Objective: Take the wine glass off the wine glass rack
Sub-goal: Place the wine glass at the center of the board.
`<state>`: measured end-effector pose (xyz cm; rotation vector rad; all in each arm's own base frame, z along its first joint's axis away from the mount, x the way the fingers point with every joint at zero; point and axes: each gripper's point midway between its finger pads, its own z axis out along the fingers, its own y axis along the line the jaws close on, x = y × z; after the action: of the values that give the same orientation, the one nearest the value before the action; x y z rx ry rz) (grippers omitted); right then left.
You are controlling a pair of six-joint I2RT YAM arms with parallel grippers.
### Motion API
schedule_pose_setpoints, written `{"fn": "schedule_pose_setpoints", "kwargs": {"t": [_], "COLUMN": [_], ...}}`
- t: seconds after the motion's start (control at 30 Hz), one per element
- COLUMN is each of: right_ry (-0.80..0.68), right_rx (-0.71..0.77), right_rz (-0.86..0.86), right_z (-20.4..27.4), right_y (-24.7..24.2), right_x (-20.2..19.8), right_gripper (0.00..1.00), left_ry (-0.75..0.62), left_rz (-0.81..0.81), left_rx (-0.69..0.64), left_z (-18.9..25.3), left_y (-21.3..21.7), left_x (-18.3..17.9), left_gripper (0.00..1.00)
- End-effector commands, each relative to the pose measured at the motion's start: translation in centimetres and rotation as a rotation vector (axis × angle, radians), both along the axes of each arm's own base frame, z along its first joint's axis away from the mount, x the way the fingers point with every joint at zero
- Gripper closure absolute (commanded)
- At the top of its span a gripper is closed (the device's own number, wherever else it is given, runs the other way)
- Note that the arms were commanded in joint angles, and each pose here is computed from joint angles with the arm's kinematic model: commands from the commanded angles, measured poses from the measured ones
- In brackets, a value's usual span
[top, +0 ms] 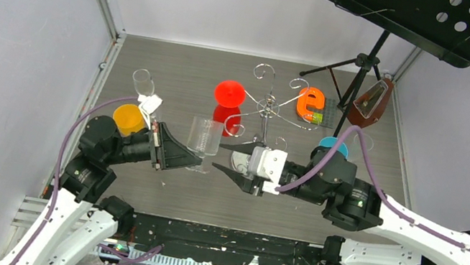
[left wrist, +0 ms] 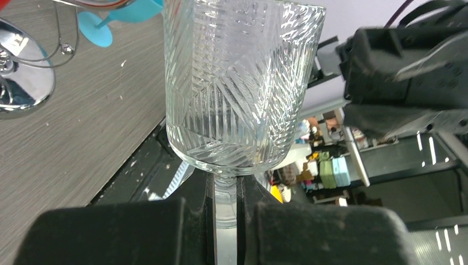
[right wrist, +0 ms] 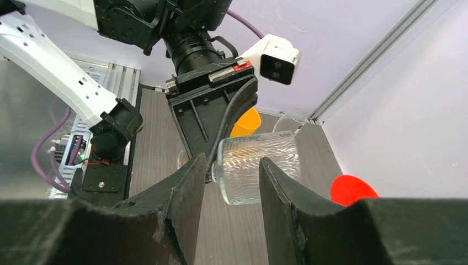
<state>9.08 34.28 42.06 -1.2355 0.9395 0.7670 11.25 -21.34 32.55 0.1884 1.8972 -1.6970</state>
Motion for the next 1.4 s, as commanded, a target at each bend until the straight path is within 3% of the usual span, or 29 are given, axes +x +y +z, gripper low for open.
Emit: {"fn": "schedule_pose_setpoints", "kwargs": {"t": [0.0,0.3,0.6,0.97,1.37], "right_ry": [0.076,0.191,0.307,0.438,0.523], "right_rx": [-0.013,-0.208,-0.344,-0.372,-0.364], "right_rz": [-0.031,-0.04,0.071,0.282,0.412], "right_z": [2.0,1.5,-0.7,-1.8,-3.5], "right_y": [-1.8,-3.1,-2.3,-1.3,0.5], "right_x": [-0.2,-0.8,-2.4,-3.8,-5.6], "right_gripper": [0.52,0.43,0.42,0.41,0.42], "left_ry": [-0.199,-0.288,-0.363,-0.521,-0.527], "left_rz": [-0.106,-0.202,-0.304,-0.415,-0.427], "left_rx": [0.024,0.195,0.297,0.33,0.347], "left_z": [2.2,-0.2,-1.5,-1.4,-1.5], "left_y": [0.2,1.1,2.3,2.9,2.7], "left_x": [-2.3,-3.8,-6.0,-9.3,-9.0], "left_gripper": [1.0,1.0,1.0,1.0,1.0]}}
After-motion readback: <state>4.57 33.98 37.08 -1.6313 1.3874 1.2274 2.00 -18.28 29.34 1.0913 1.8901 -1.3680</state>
